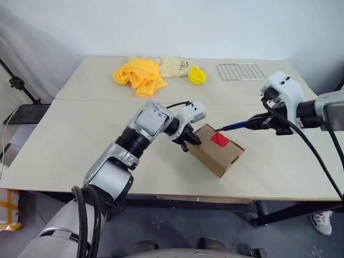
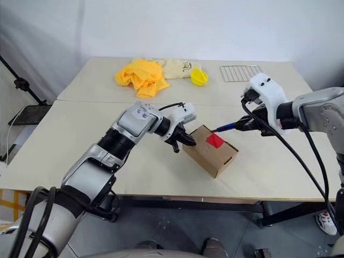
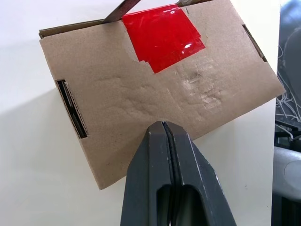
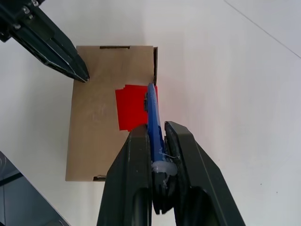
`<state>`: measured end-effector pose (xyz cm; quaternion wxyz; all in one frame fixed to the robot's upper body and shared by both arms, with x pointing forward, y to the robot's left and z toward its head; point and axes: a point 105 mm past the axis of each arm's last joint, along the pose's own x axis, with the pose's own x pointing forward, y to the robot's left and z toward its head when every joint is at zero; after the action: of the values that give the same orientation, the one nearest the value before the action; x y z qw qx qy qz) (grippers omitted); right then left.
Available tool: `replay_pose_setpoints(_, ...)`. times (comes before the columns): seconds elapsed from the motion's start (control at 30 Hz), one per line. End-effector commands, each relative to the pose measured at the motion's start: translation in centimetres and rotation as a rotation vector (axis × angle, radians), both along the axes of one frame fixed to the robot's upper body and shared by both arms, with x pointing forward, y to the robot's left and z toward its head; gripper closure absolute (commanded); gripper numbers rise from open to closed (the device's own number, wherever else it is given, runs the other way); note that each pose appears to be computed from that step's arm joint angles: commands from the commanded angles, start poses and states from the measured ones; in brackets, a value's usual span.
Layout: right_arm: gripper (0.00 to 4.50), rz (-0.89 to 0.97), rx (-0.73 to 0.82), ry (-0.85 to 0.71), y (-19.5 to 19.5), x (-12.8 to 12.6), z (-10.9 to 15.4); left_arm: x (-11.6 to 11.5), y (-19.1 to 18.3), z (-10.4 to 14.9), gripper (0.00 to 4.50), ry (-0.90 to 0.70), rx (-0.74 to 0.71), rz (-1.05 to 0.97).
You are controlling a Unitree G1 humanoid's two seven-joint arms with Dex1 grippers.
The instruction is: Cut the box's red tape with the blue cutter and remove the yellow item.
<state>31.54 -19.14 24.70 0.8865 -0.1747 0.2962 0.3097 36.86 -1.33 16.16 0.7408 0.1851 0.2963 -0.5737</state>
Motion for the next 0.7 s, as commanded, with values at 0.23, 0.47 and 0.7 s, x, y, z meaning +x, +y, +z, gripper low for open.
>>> replay_pose_setpoints(0.23,4.34,-0.054,-0.036,0.062,-0.7,0.6,-1.0,0.5,-0.1,-0.7,4.50,-0.001,0.030,0.051)
replay_pose_setpoints(0.47,4.34,-0.074,-0.107,0.157,-2.0,0.1,-2.0,1.1,0.3,-0.9,4.50,-0.001,0.029,0.099)
replay_pose_setpoints(0.7,4.34,-0.061,-0.144,0.210,-2.7,-0.7,-2.2,1.4,0.6,-1.1,4.50,0.001,0.027,0.134)
